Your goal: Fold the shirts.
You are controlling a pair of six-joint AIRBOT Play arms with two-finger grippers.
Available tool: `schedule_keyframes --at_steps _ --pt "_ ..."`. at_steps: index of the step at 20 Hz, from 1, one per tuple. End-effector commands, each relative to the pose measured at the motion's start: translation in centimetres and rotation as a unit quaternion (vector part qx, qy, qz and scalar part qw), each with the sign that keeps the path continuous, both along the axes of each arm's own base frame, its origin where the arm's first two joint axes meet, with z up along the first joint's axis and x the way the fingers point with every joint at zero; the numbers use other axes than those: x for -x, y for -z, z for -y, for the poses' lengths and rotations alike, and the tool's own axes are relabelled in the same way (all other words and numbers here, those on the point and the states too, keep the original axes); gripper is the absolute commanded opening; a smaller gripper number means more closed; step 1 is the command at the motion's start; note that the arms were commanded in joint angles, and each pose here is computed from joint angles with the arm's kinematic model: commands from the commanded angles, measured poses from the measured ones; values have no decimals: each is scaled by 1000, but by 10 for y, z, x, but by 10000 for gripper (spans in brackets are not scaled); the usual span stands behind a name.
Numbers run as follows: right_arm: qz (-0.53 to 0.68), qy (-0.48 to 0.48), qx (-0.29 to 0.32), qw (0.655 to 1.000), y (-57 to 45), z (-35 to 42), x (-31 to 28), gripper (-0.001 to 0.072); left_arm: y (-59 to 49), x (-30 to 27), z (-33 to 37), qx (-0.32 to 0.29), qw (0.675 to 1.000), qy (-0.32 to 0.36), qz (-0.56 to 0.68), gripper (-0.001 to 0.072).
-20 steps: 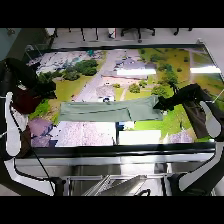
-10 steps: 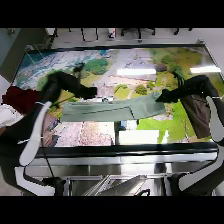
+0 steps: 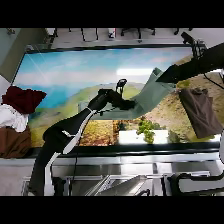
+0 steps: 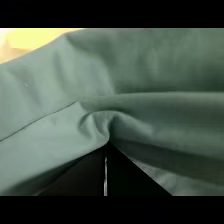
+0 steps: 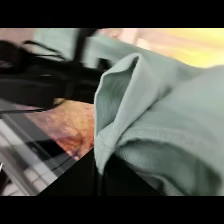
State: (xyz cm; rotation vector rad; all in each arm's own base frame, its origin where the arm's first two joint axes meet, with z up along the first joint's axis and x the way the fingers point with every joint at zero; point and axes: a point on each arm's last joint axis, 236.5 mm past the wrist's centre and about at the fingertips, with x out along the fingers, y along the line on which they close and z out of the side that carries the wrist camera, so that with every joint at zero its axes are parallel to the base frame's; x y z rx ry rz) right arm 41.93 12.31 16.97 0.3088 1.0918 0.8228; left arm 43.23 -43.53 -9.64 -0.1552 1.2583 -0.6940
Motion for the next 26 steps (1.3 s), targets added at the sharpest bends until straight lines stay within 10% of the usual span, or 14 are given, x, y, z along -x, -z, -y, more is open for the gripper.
schedule_keyframes --at_steps 1,10,18,19,21,26 --pt "22 -34 3 999 -23 -26 19 18 -10 1 26 21 1000 10 -6 17" --pt "-21 -6 -8 1000 -7 -34 7 18 -123 -17 -110 -35 999 16 -15 17" --pt "43 -42 -76 995 55 -288 -7 20 -330 -11 -445 -135 928 -307 166 18" --pt "44 -48 -78 995 86 -335 5 54 -337 1 -463 -137 919 -328 172 17" --pt "38 -55 -67 995 163 -413 42 496 -339 19 -487 -144 907 -352 181 17" --pt "12 -68 -40 997 168 -380 31 517 -311 31 -470 -104 917 -333 191 17"
